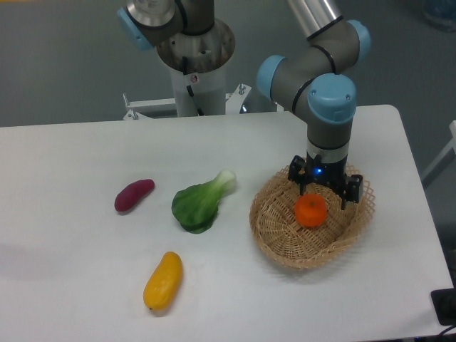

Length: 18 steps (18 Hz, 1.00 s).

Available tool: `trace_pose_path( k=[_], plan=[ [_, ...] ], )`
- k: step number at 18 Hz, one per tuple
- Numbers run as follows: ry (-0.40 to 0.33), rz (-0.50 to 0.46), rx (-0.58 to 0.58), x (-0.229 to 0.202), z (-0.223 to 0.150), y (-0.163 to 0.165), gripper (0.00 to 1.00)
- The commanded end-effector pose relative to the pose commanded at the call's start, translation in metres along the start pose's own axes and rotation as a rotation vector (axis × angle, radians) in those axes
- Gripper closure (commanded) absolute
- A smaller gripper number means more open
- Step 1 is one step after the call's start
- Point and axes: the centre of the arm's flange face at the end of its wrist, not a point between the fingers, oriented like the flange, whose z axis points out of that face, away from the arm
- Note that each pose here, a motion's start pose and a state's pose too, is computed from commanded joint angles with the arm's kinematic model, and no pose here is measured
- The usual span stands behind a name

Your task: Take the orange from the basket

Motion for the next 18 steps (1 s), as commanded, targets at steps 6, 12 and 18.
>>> trace_pose_path(
  k=[6,12,18],
  plan=[
    [0.001,0.0,-0.001,0.0,0.001,0.001,0.0],
    [0.002,0.009,-0.003,0.0,0.001,0.003,0.0],
    [0.001,0.083,-0.01,-0.007,0.002,0.015,0.0]
  ],
)
